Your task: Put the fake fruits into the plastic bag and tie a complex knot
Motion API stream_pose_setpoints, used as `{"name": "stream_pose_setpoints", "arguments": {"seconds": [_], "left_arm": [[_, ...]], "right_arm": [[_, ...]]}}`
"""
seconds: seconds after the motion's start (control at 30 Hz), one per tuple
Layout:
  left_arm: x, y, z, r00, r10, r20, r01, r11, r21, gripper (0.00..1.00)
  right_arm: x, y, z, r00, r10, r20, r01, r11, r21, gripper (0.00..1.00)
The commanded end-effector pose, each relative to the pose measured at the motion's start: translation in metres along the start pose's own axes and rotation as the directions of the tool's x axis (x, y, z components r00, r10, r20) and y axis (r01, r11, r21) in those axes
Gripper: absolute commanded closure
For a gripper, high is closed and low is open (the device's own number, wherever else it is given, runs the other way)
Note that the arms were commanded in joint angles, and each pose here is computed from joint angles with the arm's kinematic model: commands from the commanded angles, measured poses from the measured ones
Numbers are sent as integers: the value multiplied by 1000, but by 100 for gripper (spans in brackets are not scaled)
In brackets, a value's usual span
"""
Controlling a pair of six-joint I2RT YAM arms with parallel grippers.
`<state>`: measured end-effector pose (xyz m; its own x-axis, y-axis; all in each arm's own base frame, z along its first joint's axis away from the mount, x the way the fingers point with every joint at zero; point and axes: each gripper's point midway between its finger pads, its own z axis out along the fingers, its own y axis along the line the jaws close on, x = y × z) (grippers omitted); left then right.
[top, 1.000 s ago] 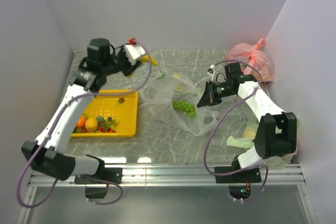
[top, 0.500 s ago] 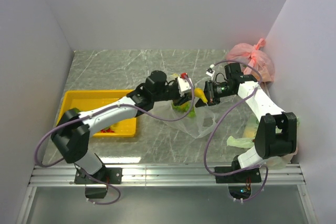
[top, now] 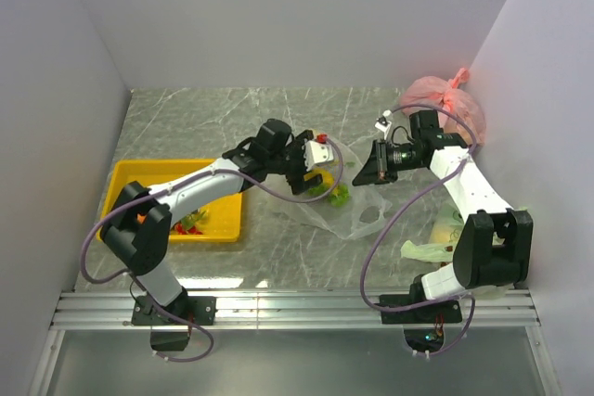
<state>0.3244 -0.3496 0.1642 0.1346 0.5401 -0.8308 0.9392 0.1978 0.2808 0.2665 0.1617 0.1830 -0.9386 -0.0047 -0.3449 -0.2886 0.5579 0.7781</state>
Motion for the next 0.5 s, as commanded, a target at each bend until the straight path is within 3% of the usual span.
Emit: {"name": "stream_pose_setpoints", "arguments": {"seconds": [0.0,0.07,0.17,0.2,0.27,0.33,0.47], "left_arm": [[-29,15,-5,1000,7,-7,-7,1000,-17,1],[-46,17,-16,998,-65,12,65,998,3,1],[-110,25,-49,981,-143,131,143,990,5,1],[-145,36,-72,966,-153,208,164,986,-35,1],[-167,50,-99,946,-210,248,242,964,-106,1],[-170,56,-129,945,-233,229,270,952,-145,1],[-106,79,-185,892,-436,121,452,859,-239,1]], "right_arm": [[1,13,-6,1000,-26,-2,25,999,-38,100],[1,12,-5,1000,-27,-8,26,999,-38,100],[1,12,-2,999,-29,-16,28,999,-27,100],[1,12,-1,999,-28,-20,27,999,-26,100],[0,12,1,999,-29,-23,29,999,-13,100],[0,10,2,999,-26,-21,26,1000,5,100],[-1,6,4,1000,-24,-20,24,999,32,100]]}}
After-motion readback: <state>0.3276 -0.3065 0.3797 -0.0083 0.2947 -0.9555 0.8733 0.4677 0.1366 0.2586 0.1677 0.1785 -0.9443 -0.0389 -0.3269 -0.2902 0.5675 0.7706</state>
